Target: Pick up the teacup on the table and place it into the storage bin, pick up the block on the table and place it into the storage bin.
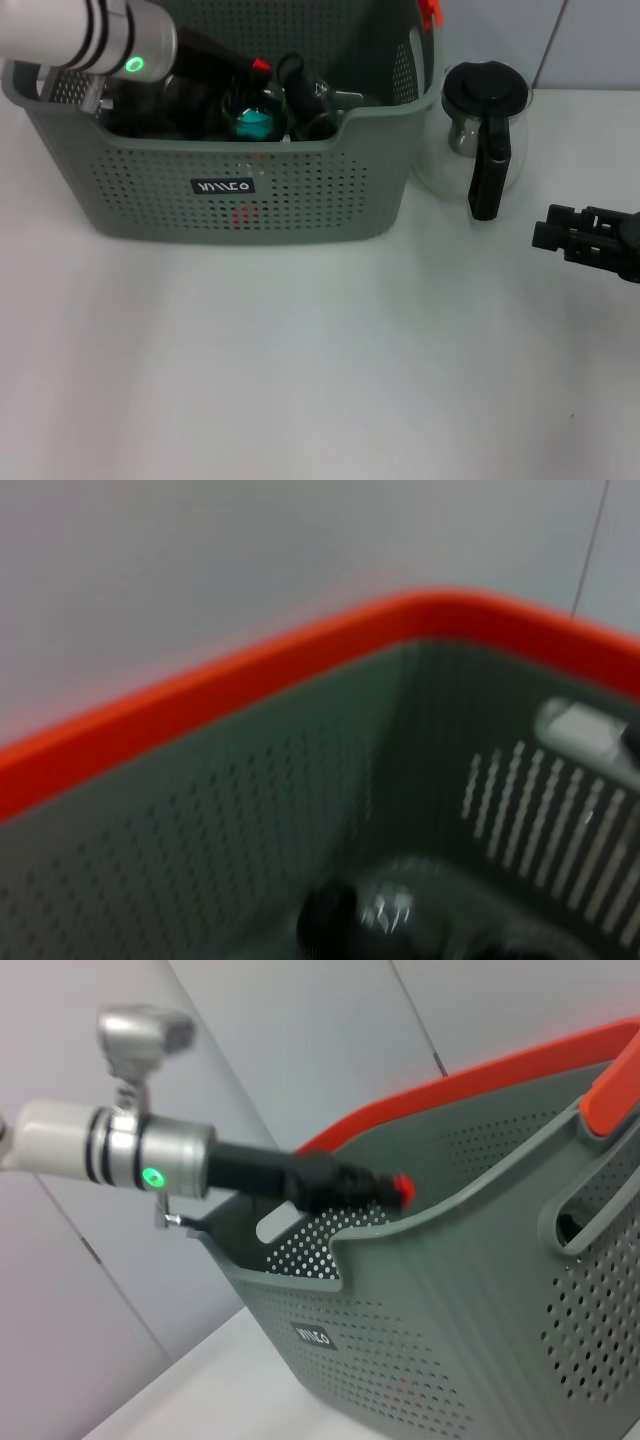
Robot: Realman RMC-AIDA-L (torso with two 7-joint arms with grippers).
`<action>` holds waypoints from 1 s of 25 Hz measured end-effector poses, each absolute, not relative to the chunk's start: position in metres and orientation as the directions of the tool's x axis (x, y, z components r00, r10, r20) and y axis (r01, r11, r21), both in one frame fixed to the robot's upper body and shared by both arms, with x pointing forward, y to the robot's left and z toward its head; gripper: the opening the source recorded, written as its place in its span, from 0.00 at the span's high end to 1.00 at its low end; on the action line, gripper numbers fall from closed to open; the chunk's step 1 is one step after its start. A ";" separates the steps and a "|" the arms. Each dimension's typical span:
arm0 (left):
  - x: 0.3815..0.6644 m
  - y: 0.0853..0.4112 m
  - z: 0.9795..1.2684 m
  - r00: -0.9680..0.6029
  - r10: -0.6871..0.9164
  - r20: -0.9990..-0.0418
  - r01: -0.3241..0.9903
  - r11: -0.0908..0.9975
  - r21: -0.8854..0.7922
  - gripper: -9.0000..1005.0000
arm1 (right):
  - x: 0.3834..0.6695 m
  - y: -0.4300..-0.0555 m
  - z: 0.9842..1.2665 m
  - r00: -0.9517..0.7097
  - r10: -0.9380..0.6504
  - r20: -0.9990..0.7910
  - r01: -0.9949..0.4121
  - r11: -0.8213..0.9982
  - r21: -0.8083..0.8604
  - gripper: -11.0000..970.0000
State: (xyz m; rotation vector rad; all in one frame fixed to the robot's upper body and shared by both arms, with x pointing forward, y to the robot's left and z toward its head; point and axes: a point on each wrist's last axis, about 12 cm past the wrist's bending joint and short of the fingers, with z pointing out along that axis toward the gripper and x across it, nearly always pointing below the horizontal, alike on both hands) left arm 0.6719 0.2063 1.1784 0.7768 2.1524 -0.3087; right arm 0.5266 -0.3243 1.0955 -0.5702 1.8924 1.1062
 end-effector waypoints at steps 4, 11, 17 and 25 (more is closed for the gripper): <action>0.675 0.201 1.179 -0.496 0.448 -0.744 0.609 0.790 0.071 0.71 | 0.527 -0.324 1.096 -0.533 0.031 -0.845 -0.722 0.504 0.474 0.36; 0.663 0.212 1.201 -0.457 0.361 -0.813 0.581 0.813 0.034 0.47 | 0.527 -0.325 1.096 -0.532 0.035 -0.846 -0.721 0.505 0.474 0.36; 0.624 0.243 1.220 -0.387 0.062 -0.920 0.680 0.693 -0.239 0.38 | 0.522 -0.320 1.097 -0.513 0.049 -0.857 -0.745 0.471 0.472 0.35; 0.567 0.300 1.207 -0.381 -0.063 -0.922 0.869 0.315 -0.381 0.28 | 0.517 -0.297 1.106 -0.428 0.087 -0.900 -0.835 0.341 0.431 0.35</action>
